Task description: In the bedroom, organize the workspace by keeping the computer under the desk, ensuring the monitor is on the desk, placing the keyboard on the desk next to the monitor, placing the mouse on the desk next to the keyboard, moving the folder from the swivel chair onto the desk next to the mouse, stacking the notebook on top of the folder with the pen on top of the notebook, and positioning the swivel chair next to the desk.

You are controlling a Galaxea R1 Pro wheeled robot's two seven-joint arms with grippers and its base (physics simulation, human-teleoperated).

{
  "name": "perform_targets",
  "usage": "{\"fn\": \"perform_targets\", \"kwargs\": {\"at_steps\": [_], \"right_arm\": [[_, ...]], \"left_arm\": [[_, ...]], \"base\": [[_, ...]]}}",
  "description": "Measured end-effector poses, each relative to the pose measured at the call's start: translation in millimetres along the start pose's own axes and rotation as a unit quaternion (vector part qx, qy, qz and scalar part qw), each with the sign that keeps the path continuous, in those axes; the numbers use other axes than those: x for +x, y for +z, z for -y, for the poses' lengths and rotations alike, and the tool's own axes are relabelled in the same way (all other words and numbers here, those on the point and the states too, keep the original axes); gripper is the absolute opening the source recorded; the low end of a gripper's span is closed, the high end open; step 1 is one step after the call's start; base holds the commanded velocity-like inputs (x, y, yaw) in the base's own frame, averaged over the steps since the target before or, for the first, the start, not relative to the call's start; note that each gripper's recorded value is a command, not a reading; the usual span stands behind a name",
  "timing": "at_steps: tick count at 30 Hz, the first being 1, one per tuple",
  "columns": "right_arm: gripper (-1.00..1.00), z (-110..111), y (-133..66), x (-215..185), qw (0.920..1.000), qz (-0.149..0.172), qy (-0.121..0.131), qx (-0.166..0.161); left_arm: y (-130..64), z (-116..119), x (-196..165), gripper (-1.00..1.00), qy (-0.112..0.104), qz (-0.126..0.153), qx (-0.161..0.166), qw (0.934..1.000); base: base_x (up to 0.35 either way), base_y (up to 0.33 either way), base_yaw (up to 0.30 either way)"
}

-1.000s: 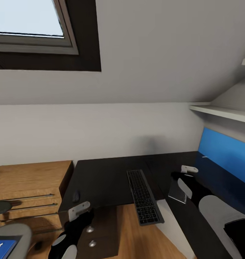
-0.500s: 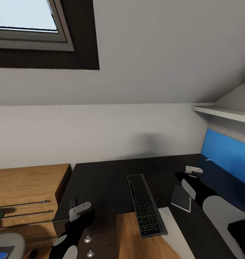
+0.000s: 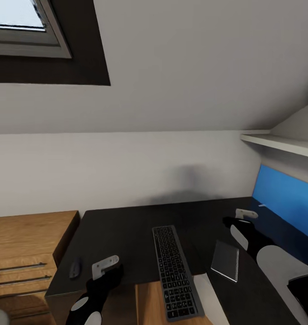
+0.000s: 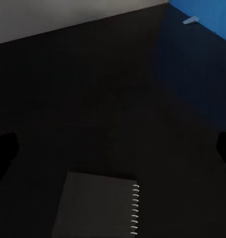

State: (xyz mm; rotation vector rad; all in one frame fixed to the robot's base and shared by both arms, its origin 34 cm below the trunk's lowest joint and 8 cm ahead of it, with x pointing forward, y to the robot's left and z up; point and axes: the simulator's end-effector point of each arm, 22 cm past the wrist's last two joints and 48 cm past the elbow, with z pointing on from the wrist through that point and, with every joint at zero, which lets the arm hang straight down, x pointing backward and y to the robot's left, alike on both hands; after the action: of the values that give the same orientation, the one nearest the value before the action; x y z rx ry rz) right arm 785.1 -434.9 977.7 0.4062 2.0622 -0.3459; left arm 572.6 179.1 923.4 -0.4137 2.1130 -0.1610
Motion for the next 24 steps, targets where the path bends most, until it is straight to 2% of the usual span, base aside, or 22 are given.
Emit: {"fn": "perform_targets", "kwargs": {"at_steps": [11, 21, 23, 24], "right_arm": [[1.0, -2, -1.0, -3, 1.0, -0.002, 0.0, -0.004], [1.0, -4, 2.2, 1, 1.0, -0.003, -0.001, -0.004], [1.0, -4, 3.8, 2, 1.0, -0.002, -0.001, -0.004], [1.0, -4, 4.7, 4, 1.0, -0.002, -0.001, -0.004]], "left_arm": [[-0.6, 0, -3, 1.0, -0.002, 0.003, 0.001, 1.0], [-4.1, 9, -14, 1.0, -0.011, 0.017, 0.015, 0.9997], [-2.9, 9, -13, 1.0, -0.01, 0.016, 0.015, 0.9997], [-2.7, 11, -8, 1.0, -0.005, 0.007, 0.017, 0.9998]], "base": [[0.014, -0.011, 0.0], [0.0, 0.0, 0.0], [0.0, 0.0, 0.0], [0.0, 0.0, 0.0]]}}
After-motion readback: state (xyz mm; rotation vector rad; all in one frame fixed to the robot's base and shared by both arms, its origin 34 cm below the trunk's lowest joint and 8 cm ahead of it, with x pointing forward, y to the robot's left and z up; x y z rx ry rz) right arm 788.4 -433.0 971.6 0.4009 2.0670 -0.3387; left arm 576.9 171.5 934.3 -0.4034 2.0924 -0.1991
